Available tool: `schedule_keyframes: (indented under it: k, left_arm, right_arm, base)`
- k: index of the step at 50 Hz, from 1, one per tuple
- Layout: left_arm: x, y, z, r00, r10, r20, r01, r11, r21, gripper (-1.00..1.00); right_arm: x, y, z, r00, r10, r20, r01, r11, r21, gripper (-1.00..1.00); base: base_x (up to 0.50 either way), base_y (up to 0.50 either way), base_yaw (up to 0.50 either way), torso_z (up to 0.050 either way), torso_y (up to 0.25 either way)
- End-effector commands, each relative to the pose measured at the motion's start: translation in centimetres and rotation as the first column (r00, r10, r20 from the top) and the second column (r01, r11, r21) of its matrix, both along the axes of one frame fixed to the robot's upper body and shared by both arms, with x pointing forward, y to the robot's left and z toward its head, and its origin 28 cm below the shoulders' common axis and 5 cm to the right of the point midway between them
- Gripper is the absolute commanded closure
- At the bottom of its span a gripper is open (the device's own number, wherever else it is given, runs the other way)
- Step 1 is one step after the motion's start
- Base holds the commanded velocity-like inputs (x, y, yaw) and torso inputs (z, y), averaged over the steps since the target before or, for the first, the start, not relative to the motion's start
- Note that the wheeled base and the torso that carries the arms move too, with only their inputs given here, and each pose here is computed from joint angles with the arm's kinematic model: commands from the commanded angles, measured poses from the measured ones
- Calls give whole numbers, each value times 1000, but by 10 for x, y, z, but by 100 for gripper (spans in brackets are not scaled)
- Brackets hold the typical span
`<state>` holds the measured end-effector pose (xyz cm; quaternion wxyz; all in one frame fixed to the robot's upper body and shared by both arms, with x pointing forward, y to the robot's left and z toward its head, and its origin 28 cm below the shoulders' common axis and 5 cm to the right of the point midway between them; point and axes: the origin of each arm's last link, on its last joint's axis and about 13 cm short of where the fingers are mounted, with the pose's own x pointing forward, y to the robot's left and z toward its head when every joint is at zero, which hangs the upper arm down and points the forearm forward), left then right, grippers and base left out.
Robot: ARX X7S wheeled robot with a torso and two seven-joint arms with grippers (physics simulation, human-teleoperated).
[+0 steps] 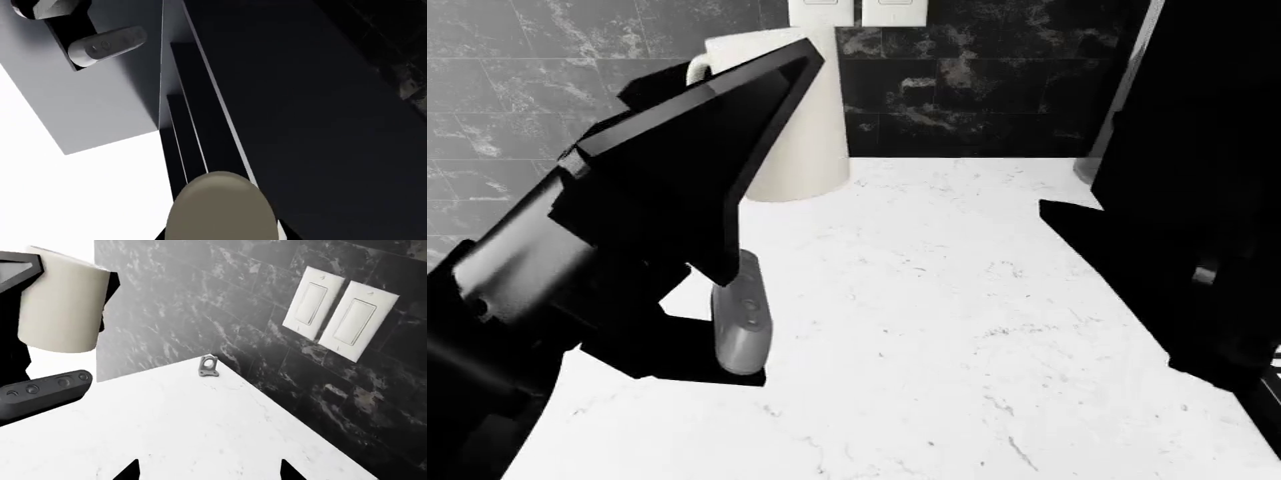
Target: A wet mug is on the counter and needs to be dried. Pick it up and place it upside down in the open cabinet.
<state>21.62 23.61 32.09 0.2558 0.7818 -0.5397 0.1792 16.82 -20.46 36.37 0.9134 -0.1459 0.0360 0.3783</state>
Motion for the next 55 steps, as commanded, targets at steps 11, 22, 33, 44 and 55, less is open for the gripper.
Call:
schedule_keyframes:
  k: [11, 22, 33, 44, 55]
  left_arm:
    - [-5, 0, -6, 998, -17, 56, 15, 1000, 21, 100]
    - [-8, -4, -12, 998, -43, 48, 43, 999, 2, 100]
    - [-4, -5, -17, 998, -51, 47, 52, 998, -18, 100]
    - [-4, -7, -17, 997, -60, 47, 62, 998, -32, 100]
    - [-4, -9, -19, 997, -69, 45, 70, 997, -31, 100]
  right_arm:
    - [-1, 13, 15, 971, 235, -35, -235, 972, 29, -100]
    - [16, 24, 8, 950, 310, -26, -301, 937, 174, -100]
    - [27, 37, 3, 922, 386, -17, -371, 897, 240, -100]
    - [36, 47, -5, 902, 430, -27, -409, 875, 260, -100]
    - [36, 54, -5, 878, 477, -36, -452, 852, 263, -100]
  base:
    - [0, 0, 0, 0, 1]
    - [0, 0, 0, 0, 0]
    - [0, 0, 0, 0, 0]
    - [0, 0, 0, 0, 0]
    - [0, 0, 0, 0, 0]
